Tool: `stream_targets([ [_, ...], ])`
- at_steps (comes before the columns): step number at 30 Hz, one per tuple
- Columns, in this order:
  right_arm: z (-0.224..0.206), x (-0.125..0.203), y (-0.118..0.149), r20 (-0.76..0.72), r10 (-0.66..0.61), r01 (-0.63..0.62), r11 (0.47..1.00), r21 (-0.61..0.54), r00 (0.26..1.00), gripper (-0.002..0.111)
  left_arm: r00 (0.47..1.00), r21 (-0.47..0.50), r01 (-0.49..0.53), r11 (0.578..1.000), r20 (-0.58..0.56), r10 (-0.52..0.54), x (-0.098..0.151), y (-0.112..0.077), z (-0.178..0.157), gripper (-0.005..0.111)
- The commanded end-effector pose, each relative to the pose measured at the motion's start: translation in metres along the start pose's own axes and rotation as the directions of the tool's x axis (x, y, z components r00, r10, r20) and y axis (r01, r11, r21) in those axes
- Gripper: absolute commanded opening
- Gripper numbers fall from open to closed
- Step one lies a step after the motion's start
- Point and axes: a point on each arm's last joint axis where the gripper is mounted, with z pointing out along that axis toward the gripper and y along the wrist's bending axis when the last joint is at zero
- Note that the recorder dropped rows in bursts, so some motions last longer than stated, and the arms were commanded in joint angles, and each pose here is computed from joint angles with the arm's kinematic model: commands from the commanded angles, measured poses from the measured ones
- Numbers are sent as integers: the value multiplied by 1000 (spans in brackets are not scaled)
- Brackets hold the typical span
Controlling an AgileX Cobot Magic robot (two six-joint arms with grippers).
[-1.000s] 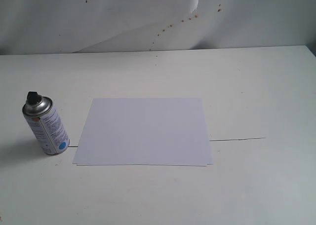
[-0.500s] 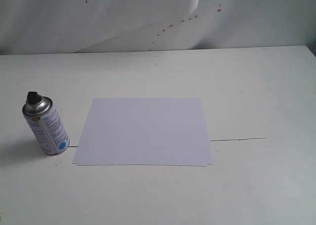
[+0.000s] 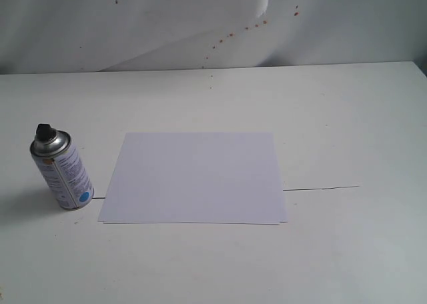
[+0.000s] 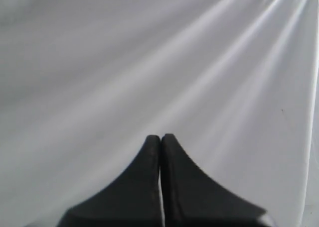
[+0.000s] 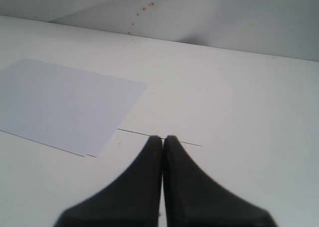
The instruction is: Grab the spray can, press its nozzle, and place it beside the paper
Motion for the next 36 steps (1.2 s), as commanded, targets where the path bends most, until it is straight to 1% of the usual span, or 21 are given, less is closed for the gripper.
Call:
stream_targets([
  [1, 0, 1, 0, 4, 3, -3, 1000, 9, 1000, 0, 997, 6, -8, 1000, -76, 9, -35, -11, 15, 0],
  [3, 0, 1, 0, 4, 3, -3, 1000, 9, 1000, 0, 996, 7, -8, 1000, -92, 9, -51, -16, 26, 0],
  [5, 0, 1, 0, 4, 3, -3, 1000, 9, 1000, 0, 988, 2, -9, 1000, -154, 9, -65, -21, 42, 0],
  [7, 0, 1, 0, 4, 3, -3, 1000, 9, 1000, 0, 962, -11, -9, 1000, -272, 5, -71, -25, 60, 0],
  [9, 0, 1, 0, 4, 3, -3, 1000, 9, 1000, 0, 909, -29, -14, 999, -416, 1, -65, -26, 77, 0],
  [10, 0, 1, 0, 4, 3, -3, 1000, 9, 1000, 0, 866, -39, -21, 999, -501, -1, -61, -26, 85, 0],
  [12, 0, 1, 0, 4, 3, -3, 1000, 9, 1000, 0, 789, -57, -30, 998, -614, -12, -49, -24, 99, 0],
  [13, 0, 1, 0, 4, 3, -3, 1000, 9, 1000, 0, 761, -65, -34, 997, -649, -17, -43, -23, 105, 0],
  [15, 0, 1, 0, 4, 3, -3, 1000, 9, 1000, 0, 728, -75, -41, 996, -686, -22, -32, -21, 115, 0],
  [16, 0, 1, 0, 4, 3, -3, 1000, 9, 1000, 0, 714, -69, -58, 996, -700, -8, -26, -19, 120, 0],
  [19, 0, 1, 0, 4, 3, -3, 1000, 9, 1000, 0, 687, -56, -87, 995, -726, 19, -13, -16, 131, 0],
  [21, 0, 1, 0, 4, 3, -3, 1000, 9, 1000, 0, 668, -60, -92, 994, -744, 17, -6, -14, 136, 0],
  [24, 0, 1, 0, 4, 3, -3, 1000, 9, 1000, 0, 671, -65, -88, 994, -741, 11, -2, -13, 141, 0],
  [26, 0, 1, 0, 4, 3, -3, 1000, 9, 1000, 0, 690, -67, -82, 994, -723, 8, -4, -14, 142, 0],
  [30, 0, 1, 0, 4, 3, -3, 1000, 9, 1000, 0, 747, -62, -78, 995, -664, 17, -11, -15, 145, 0],
  [32, 0, 1, 0, 4, 3, -3, 1000, 9, 1000, 0, 765, -61, -78, 995, -644, 20, -13, -15, 147, 0],
  [36, 0, 1, 0, 4, 3, -3, 1000, 9, 1000, 0, 766, -60, -80, 995, -642, 23, -13, -15, 147, 0],
])
